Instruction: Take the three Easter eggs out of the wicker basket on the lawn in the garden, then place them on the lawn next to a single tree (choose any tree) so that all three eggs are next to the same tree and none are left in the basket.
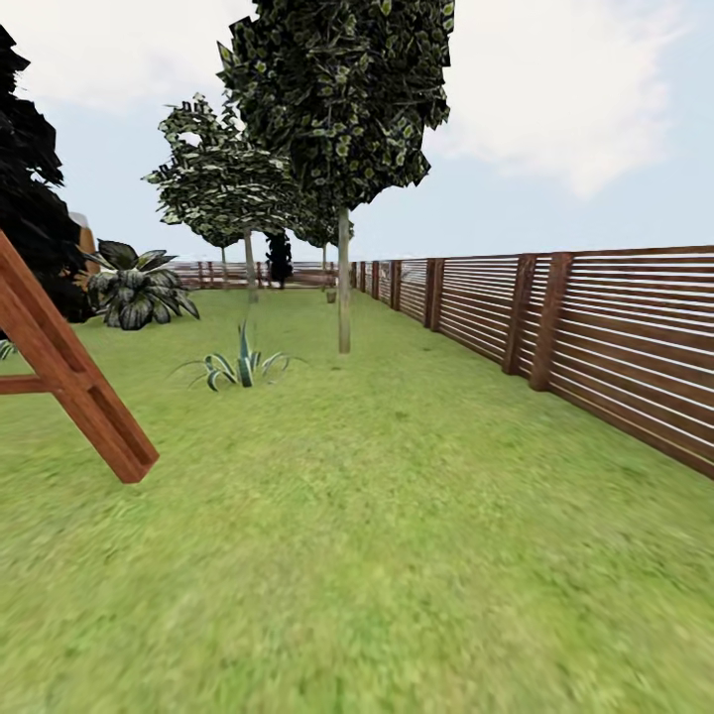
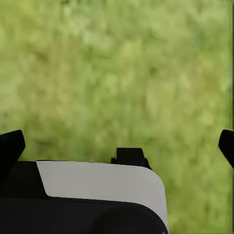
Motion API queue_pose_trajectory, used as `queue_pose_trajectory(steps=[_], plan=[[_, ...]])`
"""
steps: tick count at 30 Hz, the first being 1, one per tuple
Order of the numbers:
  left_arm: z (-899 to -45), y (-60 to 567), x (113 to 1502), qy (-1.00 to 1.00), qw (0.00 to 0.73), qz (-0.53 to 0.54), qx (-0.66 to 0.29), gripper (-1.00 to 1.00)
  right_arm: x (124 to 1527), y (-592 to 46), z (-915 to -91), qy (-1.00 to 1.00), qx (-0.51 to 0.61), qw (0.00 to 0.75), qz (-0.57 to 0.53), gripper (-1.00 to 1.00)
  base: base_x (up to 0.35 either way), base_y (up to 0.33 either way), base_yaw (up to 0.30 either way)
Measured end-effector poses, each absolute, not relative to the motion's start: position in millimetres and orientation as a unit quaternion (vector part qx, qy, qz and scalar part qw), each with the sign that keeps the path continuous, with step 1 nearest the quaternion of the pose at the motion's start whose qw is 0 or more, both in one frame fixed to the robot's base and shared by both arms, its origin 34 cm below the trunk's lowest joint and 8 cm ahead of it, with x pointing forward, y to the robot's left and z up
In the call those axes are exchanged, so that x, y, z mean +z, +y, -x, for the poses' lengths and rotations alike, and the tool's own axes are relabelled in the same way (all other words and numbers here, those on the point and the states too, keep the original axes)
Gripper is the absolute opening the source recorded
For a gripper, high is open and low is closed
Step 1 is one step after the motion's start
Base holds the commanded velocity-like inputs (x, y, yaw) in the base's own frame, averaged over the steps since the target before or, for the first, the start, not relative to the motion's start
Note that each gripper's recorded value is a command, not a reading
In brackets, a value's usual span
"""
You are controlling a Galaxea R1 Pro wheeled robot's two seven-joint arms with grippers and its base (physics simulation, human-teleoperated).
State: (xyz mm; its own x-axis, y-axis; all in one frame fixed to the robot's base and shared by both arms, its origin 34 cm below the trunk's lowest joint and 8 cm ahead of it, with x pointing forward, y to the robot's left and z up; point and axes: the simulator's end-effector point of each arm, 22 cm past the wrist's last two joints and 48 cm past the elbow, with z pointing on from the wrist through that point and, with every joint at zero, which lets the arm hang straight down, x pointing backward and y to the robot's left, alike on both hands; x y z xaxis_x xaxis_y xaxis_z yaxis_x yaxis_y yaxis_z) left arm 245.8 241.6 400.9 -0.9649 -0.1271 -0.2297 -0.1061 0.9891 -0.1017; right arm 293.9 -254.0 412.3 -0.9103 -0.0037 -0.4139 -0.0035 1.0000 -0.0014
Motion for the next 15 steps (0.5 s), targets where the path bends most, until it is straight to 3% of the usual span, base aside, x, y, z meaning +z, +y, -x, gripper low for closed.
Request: queue_pose_trajectory(steps=[15], plan=[[-245.8,241.8,400.9,0.99,0.119,0.059,-0.044,1.0,412.3,-253.9,-293.9,0.977,0.0,0.212,0.002,1.0,0.312,-0.103,0.0]])
